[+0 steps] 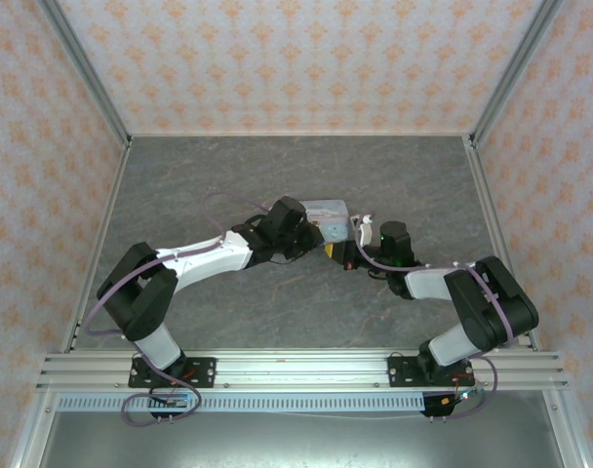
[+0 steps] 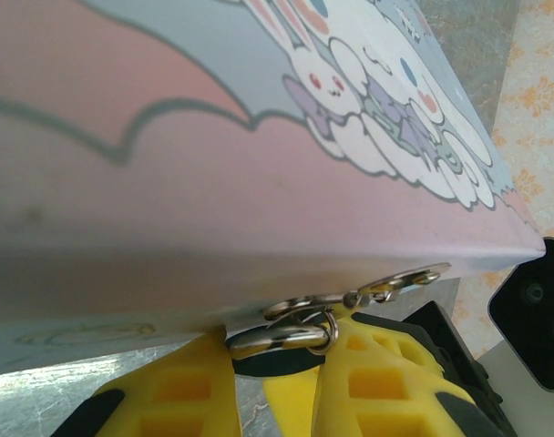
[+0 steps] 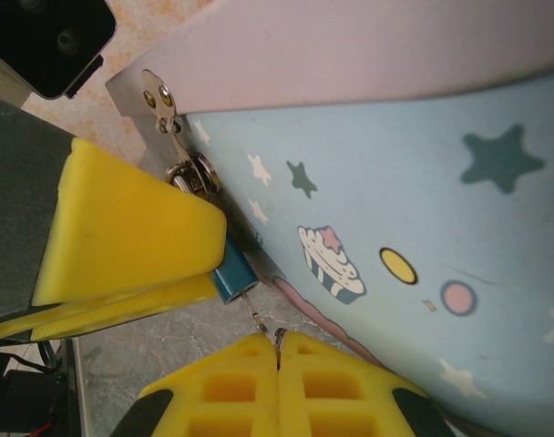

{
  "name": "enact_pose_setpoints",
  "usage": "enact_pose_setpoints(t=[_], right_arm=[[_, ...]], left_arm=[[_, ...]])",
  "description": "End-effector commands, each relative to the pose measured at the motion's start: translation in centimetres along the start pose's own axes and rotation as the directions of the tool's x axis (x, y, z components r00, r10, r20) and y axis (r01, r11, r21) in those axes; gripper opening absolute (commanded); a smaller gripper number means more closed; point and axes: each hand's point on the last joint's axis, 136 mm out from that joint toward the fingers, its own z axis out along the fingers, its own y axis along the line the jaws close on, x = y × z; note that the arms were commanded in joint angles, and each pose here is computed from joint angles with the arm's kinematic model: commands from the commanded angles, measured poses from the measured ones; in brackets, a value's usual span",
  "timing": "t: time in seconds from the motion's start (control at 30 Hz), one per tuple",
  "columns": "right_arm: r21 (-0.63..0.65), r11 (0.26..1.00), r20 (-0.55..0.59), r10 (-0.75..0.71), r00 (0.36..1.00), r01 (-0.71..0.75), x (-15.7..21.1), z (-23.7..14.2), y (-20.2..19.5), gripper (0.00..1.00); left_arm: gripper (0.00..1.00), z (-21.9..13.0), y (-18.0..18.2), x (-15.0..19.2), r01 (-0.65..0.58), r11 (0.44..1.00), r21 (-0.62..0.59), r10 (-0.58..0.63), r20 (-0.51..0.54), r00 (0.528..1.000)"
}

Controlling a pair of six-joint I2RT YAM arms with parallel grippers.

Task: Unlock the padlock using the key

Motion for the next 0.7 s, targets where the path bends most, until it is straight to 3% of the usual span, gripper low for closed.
enact_pose_setpoints(t=[0.0,0.67], right_arm=[[-0.09,0.982,0.188,-0.144,0.971,0.164,-6.7,-0.2,4.4,0.0],[-0.07,0.982,0.188,-0.16,0.969,0.176,-7.1,0.6,3.4,0.0]], left_arm=[[0.1,0.9,-1.3,3.5,-0.034,0.998,0.058,0.042,-0.14,0.989],[0.1,1.1,-2.4,4.8,-0.032,0.996,0.089,0.048,-0.183,0.982]])
